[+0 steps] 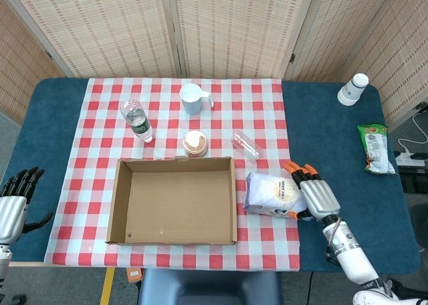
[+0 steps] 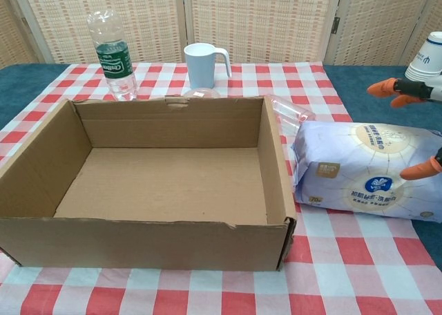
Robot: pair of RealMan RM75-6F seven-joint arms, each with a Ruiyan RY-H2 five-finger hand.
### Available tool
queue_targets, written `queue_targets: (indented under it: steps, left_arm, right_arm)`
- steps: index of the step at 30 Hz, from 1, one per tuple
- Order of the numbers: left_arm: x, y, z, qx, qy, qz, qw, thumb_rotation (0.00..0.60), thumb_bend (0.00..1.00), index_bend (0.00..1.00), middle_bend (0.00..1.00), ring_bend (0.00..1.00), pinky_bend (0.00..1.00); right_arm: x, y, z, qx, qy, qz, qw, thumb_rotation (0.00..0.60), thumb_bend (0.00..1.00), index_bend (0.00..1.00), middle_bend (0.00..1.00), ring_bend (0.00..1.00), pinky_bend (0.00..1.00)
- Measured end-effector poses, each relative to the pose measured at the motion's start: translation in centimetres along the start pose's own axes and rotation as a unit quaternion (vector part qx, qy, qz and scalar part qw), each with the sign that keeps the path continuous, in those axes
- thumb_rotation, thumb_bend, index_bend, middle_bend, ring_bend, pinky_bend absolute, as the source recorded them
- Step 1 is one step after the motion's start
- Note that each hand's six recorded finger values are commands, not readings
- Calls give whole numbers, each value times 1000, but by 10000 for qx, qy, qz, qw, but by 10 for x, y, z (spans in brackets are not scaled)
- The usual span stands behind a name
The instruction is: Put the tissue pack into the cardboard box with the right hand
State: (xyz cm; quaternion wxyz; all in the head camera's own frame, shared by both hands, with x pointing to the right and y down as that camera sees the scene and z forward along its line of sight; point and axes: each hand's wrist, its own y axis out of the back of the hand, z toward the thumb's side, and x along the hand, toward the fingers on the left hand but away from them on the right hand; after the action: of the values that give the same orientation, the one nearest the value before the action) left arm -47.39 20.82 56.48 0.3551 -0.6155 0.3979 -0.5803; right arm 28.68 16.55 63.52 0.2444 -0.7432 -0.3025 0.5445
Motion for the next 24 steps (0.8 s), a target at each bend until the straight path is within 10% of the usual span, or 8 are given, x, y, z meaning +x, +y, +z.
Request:
queue_targets:
  steps: [24]
  left_arm:
    - [2,-2,-3,-134,29,-86,9999,600,202,94,26,0,102]
  right_arm:
    - [-27,-32,0,102,-203,641,9977,600,0,0,0,0,11]
